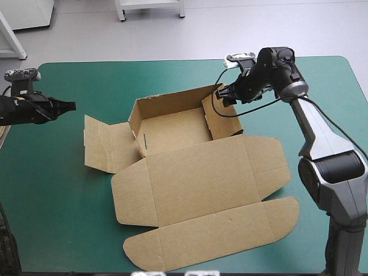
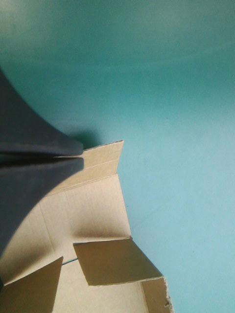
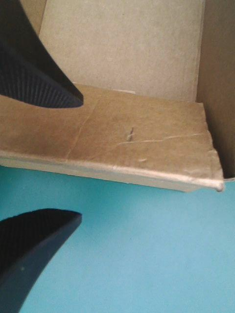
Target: Fold the box
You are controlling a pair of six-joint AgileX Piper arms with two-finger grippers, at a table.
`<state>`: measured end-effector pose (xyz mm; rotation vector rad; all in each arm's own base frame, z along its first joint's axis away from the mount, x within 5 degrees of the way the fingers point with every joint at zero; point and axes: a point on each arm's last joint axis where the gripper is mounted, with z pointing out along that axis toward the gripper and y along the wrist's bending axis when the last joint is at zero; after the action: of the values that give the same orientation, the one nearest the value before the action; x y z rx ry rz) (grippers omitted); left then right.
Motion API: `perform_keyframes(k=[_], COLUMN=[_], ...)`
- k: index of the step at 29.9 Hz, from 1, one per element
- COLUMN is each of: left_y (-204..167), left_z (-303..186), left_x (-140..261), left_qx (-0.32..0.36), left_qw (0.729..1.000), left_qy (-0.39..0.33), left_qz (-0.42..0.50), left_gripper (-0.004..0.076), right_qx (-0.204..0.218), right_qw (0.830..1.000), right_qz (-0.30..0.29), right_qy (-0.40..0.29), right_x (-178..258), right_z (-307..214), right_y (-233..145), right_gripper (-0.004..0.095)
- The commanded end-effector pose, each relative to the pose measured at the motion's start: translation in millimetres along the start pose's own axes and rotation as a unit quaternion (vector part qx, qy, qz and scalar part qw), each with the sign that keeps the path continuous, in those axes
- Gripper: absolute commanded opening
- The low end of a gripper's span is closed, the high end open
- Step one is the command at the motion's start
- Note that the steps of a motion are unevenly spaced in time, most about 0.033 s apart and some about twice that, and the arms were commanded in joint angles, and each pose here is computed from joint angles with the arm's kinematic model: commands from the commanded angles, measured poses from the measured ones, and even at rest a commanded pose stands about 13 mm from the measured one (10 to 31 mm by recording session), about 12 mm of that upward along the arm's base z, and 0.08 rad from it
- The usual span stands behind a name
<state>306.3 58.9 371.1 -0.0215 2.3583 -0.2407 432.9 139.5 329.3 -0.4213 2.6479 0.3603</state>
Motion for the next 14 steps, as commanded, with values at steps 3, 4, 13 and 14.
perform_keyframes(k=[3, 4, 13, 14], left_y=[-4.3, -3.6, -3.1, -3.1], left_z=[-11.3, -9.5, -8.7, -8.7], left_x=[-12.5, -12.4, -12.6, -12.6], left_qx=[0.005, 0.005, 0.005, 0.005], left_qw=[0.999, 0.999, 0.999, 0.999], left_qy=[-0.043, -0.041, -0.041, -0.041], left_qz=[-0.003, -0.004, -0.005, -0.005], left_gripper=[-0.0003, -0.0003, -0.0003, -0.0003], right_qx=[-0.006, -0.008, -0.018, -0.016], right_qw=[1.000, 1.000, 1.000, 0.999], right_qz=[0.002, 0.004, -0.005, -0.006], right_qy=[0.000, 0.005, 0.025, 0.031], right_x=[7.7, 9.5, 12.9, 13.3], right_z=[-15.0, -12.1, 3.2, 8.5], right_y=[3.6, 3.2, 13.7, 14.2], right_gripper=[0.0555, 0.0553, 0.0553, 0.0553])
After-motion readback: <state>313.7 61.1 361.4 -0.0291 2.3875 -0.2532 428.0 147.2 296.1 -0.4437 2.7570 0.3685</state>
